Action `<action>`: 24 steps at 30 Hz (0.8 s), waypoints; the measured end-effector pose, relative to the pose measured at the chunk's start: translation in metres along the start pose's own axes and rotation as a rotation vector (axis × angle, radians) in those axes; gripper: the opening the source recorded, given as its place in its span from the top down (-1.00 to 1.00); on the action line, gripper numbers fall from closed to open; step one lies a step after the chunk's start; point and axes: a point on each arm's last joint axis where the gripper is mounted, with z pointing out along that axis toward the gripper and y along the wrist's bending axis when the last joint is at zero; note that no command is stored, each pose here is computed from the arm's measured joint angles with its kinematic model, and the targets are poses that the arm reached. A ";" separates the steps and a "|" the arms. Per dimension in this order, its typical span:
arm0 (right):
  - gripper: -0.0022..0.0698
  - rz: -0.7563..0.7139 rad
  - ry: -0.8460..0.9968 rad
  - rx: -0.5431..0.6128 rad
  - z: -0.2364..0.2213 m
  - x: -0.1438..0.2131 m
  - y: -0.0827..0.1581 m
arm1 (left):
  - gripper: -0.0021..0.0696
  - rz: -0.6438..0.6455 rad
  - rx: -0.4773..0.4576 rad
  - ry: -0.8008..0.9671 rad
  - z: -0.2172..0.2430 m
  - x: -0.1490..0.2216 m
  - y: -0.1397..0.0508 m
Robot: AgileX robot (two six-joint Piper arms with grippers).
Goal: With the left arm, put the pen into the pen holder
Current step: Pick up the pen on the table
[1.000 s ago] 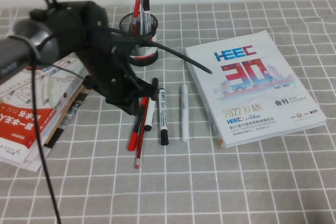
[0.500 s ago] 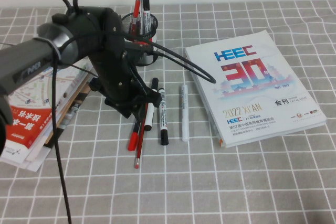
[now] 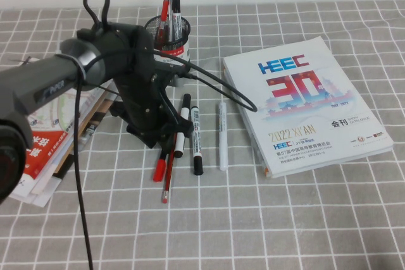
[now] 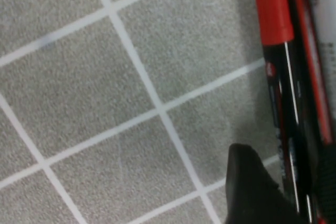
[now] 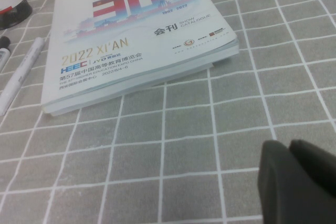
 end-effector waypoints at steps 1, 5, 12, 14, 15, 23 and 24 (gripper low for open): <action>0.98 0.000 0.000 0.000 0.000 0.000 0.000 | 0.27 0.001 -0.003 0.007 0.003 0.000 0.001; 0.98 0.000 0.000 0.000 0.000 0.000 0.000 | 0.27 0.005 -0.010 0.013 0.006 -0.001 0.001; 0.98 0.000 0.000 0.000 0.000 0.000 0.000 | 0.41 -0.001 -0.025 0.019 0.008 -0.002 0.003; 0.98 0.000 0.000 0.000 0.000 0.000 0.000 | 0.62 0.002 -0.032 0.024 0.008 -0.002 0.004; 0.98 0.000 0.000 0.000 0.000 0.000 0.000 | 0.73 0.006 -0.038 0.026 0.008 -0.002 0.004; 0.98 0.000 0.000 0.000 0.000 0.000 0.000 | 0.77 0.024 -0.037 0.028 0.001 0.000 0.004; 0.98 0.000 0.000 0.000 0.000 0.000 0.000 | 0.77 0.030 -0.036 0.005 -0.005 0.000 0.003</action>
